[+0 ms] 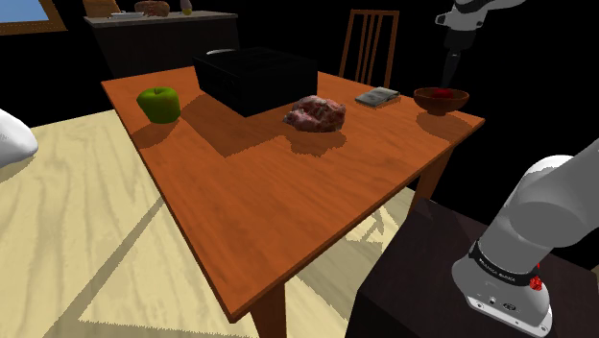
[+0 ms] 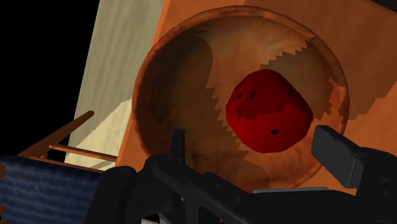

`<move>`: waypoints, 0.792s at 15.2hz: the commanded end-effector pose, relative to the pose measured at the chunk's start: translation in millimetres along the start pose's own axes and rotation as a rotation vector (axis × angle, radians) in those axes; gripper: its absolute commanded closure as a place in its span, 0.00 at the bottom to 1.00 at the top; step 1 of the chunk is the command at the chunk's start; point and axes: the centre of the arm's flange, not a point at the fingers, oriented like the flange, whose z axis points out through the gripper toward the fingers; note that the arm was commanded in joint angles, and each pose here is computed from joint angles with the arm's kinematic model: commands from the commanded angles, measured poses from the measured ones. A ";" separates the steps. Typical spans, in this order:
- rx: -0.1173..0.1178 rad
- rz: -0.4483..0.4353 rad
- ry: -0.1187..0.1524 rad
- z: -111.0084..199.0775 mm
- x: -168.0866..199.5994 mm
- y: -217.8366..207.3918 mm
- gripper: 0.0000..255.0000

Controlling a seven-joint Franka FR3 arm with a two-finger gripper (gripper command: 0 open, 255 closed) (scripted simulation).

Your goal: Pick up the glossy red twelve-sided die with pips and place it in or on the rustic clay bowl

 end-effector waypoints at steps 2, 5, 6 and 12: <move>0.000 0.000 0.000 0.0 0.0 0.0 0.00; 0.000 0.000 0.000 -39.6 0.0 0.0 0.00; 0.000 0.000 0.000 -50.0 0.0 0.0 0.00; 0.000 0.000 0.000 -50.0 0.0 0.0 0.00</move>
